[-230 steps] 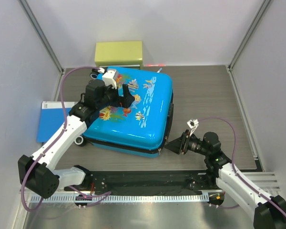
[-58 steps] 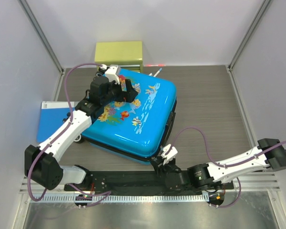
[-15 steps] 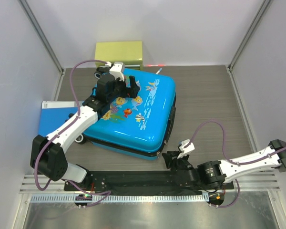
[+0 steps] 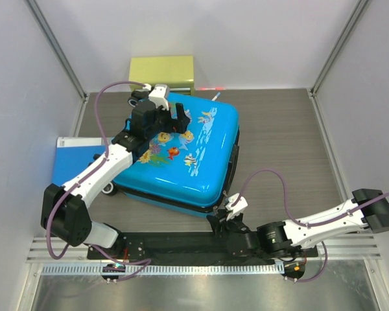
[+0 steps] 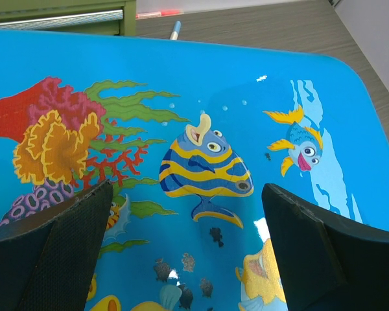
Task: Pack the luggage
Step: Zip the luggage at the center of the board.
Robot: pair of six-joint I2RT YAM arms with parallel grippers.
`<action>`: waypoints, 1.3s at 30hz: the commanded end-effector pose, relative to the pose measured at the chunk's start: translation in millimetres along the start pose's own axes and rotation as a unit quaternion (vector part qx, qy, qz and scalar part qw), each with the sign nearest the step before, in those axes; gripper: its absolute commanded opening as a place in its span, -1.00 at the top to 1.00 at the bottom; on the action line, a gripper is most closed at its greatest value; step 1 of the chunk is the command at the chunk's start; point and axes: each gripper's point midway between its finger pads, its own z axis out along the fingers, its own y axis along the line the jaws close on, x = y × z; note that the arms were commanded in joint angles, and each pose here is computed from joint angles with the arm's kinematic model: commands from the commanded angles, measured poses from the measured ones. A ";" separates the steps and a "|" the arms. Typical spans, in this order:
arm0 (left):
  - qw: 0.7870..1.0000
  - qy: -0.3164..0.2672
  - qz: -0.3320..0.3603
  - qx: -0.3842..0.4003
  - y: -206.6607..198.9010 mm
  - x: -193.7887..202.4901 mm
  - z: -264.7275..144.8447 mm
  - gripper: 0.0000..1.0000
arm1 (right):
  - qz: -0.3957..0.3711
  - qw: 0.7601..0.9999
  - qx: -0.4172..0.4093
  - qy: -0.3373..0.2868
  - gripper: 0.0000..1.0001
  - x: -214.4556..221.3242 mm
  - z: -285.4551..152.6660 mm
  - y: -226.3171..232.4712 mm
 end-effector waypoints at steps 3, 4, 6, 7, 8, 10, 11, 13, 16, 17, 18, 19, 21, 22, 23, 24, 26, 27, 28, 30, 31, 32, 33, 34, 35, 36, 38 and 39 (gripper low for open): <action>0.973 0.222 -0.031 -0.051 25.3 126.5 -25.2 -0.96 | 0.045 0.997 0.051 -0.045 -0.06 -19.1 0.4 -16.8; 0.973 0.222 -0.032 -0.048 24.2 126.0 -25.1 -0.96 | 0.042 0.997 0.055 -0.044 -0.08 -17.7 0.7 -19.7; 0.973 0.222 -0.033 -0.047 23.6 126.1 -25.2 -0.96 | 0.041 0.996 0.060 -0.042 -0.10 -14.9 1.6 -23.8; 0.974 0.221 -0.033 -0.047 23.5 125.5 -25.4 -0.96 | 0.040 0.996 0.062 -0.042 -0.11 -14.4 1.7 -25.3; 0.974 0.221 -0.033 -0.047 23.4 125.0 -25.6 -0.96 | 0.039 0.996 0.063 -0.042 -0.11 -12.4 1.9 -27.2; 0.974 0.219 -0.033 -0.048 23.8 124.8 -25.7 -0.96 | 0.034 0.996 0.065 -0.045 -0.11 -13.3 2.1 -30.0; 0.974 0.219 -0.032 -0.048 24.3 125.1 -25.6 -0.96 | 0.035 0.996 0.063 -0.047 -0.12 -13.2 2.6 -30.8; 0.974 0.219 -0.033 -0.048 23.9 125.0 -25.3 -0.96 | 0.020 0.997 0.056 -0.047 -0.11 -14.9 2.6 -31.5; 0.973 0.222 -0.033 -0.049 24.3 126.4 -24.3 -0.96 | 0.015 0.999 0.026 -0.045 -0.06 -14.9 6.7 -26.9; 0.973 0.223 -0.033 -0.049 24.6 127.6 -24.2 -0.96 | 0.032 0.998 0.013 -0.053 -0.02 -17.9 9.3 -26.5; 0.973 0.222 -0.032 -0.048 24.4 126.4 -24.3 -0.96 | 0.035 0.998 -0.005 -0.050 0.01 -16.1 9.9 -22.7; 0.973 0.223 -0.032 -0.050 25.2 127.5 -24.2 -0.96 | 0.038 0.998 -0.016 -0.055 0.04 -17.1 10.5 -22.4; 0.973 0.222 -0.031 -0.051 25.4 126.7 -24.0 -0.96 | 0.039 0.997 -0.025 -0.054 0.14 -17.5 12.2 -22.4; 0.973 0.223 -0.031 -0.050 25.4 127.8 -24.4 -0.96 | 0.028 0.998 -0.027 -0.055 0.16 -18.2 12.5 -22.7; 0.973 0.223 -0.031 -0.051 25.0 127.9 -23.6 -0.96 | 0.020 0.998 -0.031 -0.054 0.18 -18.1 12.3 -21.2; 0.973 0.224 -0.030 -0.050 25.0 128.5 -23.4 -0.96 | 0.015 0.998 -0.035 -0.054 0.20 -18.9 12.2 -20.0; 0.973 0.225 -0.031 -0.050 25.4 128.5 -23.3 -0.96 | -0.002 0.997 -0.049 -0.055 0.28 -20.7 12.2 -13.9; 0.973 0.225 -0.031 -0.051 25.9 128.8 -23.2 -0.96 | -0.003 0.997 -0.051 -0.057 0.31 -22.9 12.4 -12.4; 0.973 0.224 -0.030 -0.051 25.8 128.2 -23.0 -0.96 | 0.000 0.996 -0.059 -0.060 0.35 -25.6 12.0 -8.3; 0.973 0.224 -0.029 -0.052 26.3 128.5 -22.9 -0.96 | -0.009 0.996 -0.062 -0.063 0.46 -27.1 12.4 -6.5; 0.973 0.224 -0.029 -0.052 26.3 128.8 -23.2 -0.96 | -0.009 0.996 -0.061 -0.064 0.48 -28.7 12.6 -6.0; 0.973 0.225 -0.029 -0.051 26.0 128.7 -22.8 -0.96 | -0.013 0.996 -0.059 -0.064 0.53 -28.5 12.9 -6.4; 0.972 0.225 -0.029 -0.052 26.5 129.3 -23.0 -0.96 | -0.013 0.996 -0.059 -0.064 0.57 -28.7 13.0 -6.1; 0.972 0.226 -0.030 -0.051 25.9 129.0 -23.1 -0.96 | -0.015 0.996 -0.056 -0.063 0.67 -27.9 13.4 -7.2; 0.972 0.226 -0.030 -0.051 26.0 129.7 -23.2 -0.96 | -0.015 0.996 -0.054 -0.064 0.73 -28.0 13.4 -8.2; 0.972 0.226 -0.030 -0.052 26.3 129.5 -22.8 -0.96 | -0.016 0.996 -0.054 -0.063 0.77 -28.1 12.8 -8.8; 0.972 0.226 -0.029 -0.051 25.5 129.1 -23.1 -0.96 | -0.012 0.996 -0.054 -0.065 0.85 -30.1 11.7 -9.7; 0.972 0.225 -0.030 -0.051 26.1 129.0 -23.0 -0.96 | -0.006 0.996 -0.054 -0.070 0.88 -33.1 10.0 -11.2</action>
